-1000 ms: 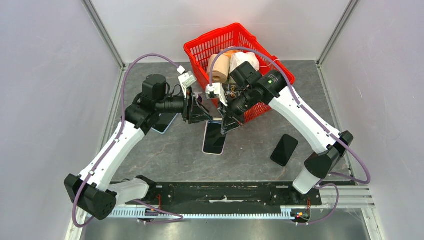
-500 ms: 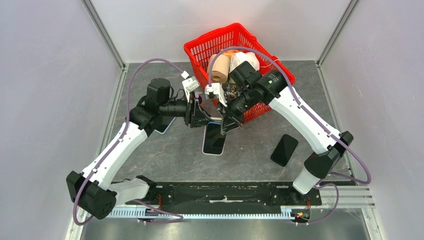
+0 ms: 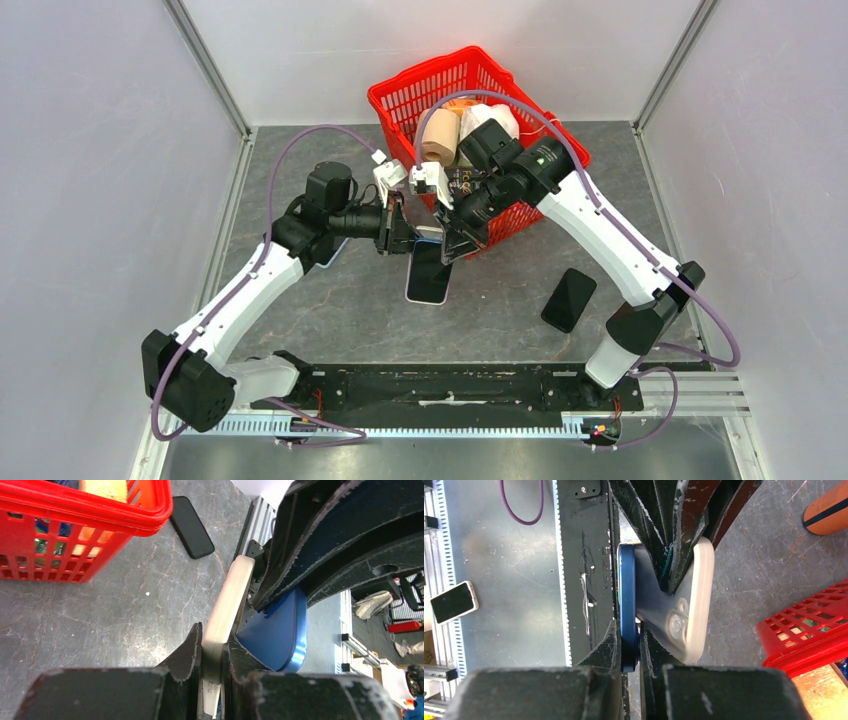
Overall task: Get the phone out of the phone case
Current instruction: Remove the phone case from the phone.
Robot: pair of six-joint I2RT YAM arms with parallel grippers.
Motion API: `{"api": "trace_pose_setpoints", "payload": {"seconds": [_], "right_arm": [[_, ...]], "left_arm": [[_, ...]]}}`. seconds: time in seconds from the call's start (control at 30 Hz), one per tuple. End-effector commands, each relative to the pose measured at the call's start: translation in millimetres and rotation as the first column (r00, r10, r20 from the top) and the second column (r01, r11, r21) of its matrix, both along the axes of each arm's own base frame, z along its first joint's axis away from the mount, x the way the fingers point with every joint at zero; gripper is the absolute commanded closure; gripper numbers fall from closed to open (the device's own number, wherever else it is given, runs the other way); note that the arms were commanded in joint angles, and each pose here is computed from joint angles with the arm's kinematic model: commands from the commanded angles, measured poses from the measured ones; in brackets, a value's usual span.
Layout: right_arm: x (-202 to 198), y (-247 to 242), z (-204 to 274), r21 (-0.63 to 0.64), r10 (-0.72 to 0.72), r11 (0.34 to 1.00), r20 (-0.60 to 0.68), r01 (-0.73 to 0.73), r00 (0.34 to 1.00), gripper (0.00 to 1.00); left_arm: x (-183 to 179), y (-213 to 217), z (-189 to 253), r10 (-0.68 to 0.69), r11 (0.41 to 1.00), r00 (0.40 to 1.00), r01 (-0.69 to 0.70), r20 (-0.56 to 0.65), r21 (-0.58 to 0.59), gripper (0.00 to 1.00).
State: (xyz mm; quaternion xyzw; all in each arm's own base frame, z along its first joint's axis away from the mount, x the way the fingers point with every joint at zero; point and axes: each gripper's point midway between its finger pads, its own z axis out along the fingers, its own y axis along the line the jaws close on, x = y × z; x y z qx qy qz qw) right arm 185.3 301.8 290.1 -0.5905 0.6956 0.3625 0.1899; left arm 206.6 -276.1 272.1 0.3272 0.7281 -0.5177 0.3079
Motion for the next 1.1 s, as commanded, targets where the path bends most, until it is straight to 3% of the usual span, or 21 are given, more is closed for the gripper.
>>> {"api": "trace_pose_setpoints", "payload": {"seconds": [0.0,0.17,0.4,0.63,0.83,1.07], "right_arm": [[-0.4,2.0,31.2,0.097,0.0,0.995,0.098,-0.009,0.995,0.98],[-2.9,-9.5,43.9,0.118,-0.026,0.993,0.137,0.01,0.99,1.0],[4.9,-26.1,55.7,0.167,-0.092,0.984,0.145,0.067,0.985,1.0],[14.0,-36.6,57.4,0.178,-0.15,0.976,0.146,0.123,0.978,1.0],[20.6,-45.1,52.2,0.169,-0.193,0.971,0.154,0.167,0.969,1.0],[23.3,-48.6,52.7,0.178,-0.212,0.967,0.15,0.184,0.966,1.0]], "left_arm": [[33.3,11.9,0.7,0.169,0.985,0.985,-0.17,0.017,0.022,0.98],[66.2,42.0,-11.2,0.349,0.935,0.937,-0.348,-0.009,0.072,0.98],[64.6,69.1,-30.6,0.388,0.908,0.922,-0.384,0.009,0.17,0.98],[56.0,102.7,-73.9,0.35,0.858,0.937,-0.331,0.025,0.392,0.98],[52.7,139.1,-98.1,0.273,0.77,0.959,-0.269,0.083,0.578,0.98],[35.7,173.1,-136.7,0.143,0.699,0.99,-0.091,-0.014,0.71,0.98]]}}
